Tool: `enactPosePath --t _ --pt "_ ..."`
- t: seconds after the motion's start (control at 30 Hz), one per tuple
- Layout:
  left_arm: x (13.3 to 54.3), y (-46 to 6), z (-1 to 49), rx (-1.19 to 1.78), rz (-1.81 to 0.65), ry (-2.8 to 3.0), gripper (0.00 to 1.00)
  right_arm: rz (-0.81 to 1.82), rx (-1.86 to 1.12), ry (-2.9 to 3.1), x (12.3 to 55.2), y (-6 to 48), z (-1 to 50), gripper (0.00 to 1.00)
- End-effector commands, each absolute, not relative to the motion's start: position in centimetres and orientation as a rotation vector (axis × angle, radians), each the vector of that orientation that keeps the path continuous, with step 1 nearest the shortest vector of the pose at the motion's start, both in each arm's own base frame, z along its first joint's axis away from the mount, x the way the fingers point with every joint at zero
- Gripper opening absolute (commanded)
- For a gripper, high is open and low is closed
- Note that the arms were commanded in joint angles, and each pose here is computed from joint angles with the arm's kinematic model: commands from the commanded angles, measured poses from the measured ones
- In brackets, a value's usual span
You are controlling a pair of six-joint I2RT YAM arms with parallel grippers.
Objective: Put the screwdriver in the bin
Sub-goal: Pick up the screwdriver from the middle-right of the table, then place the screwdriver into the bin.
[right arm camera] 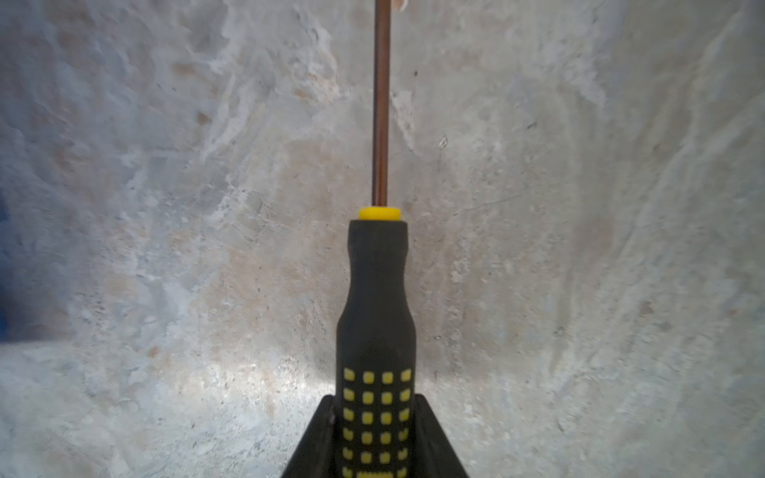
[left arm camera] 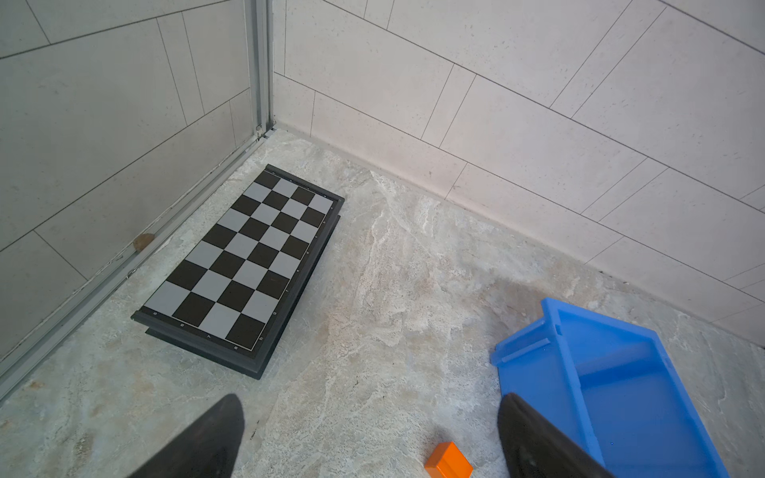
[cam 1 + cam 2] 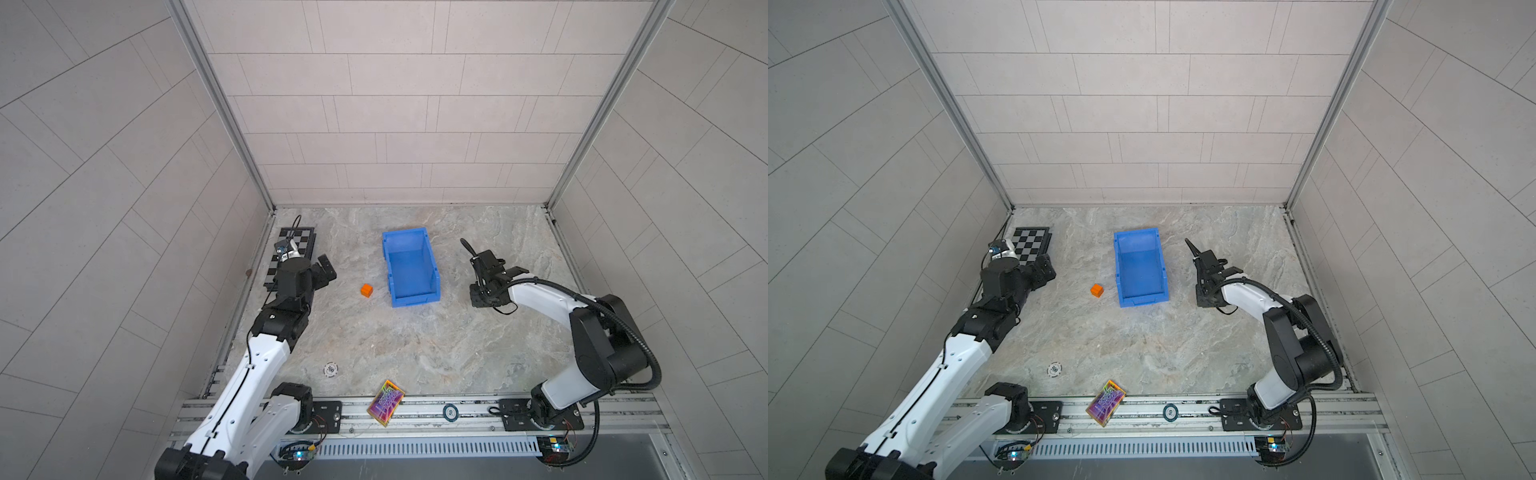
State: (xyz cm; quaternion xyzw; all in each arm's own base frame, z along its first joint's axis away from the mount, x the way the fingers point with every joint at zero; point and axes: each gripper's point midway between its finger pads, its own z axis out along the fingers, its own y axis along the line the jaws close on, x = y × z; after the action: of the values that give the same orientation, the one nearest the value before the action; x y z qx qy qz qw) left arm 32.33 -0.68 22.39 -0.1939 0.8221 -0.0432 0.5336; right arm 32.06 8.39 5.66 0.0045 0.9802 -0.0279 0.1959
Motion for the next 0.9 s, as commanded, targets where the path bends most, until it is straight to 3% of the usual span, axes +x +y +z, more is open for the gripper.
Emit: enactPosePath --t 0.0,0.23,0.43,0.63,0.87 --pt "33.0 -0.6 23.9 -0.459 -0.094 1.928 0.99 -0.147 -0.025 2.633 33.0 8.5 10.4 0.25" --pt "33.7 -0.6 24.0 -0.470 -0.090 1.921 0.99 -0.041 -0.178 2.474 34.2 13.1 17.7 0.25" --pt "34.4 -0.7 24.2 -0.486 -0.111 1.909 1.00 0.096 -0.374 2.311 35.1 21.1 21.5 0.25" --pt "34.7 -0.9 25.1 -0.491 -0.137 1.876 1.00 0.131 -0.547 2.287 35.8 27.4 20.9 0.25" --pt "34.2 -0.6 25.7 -0.482 -0.113 1.872 0.99 0.104 -0.596 2.363 36.6 28.9 16.6 0.25"
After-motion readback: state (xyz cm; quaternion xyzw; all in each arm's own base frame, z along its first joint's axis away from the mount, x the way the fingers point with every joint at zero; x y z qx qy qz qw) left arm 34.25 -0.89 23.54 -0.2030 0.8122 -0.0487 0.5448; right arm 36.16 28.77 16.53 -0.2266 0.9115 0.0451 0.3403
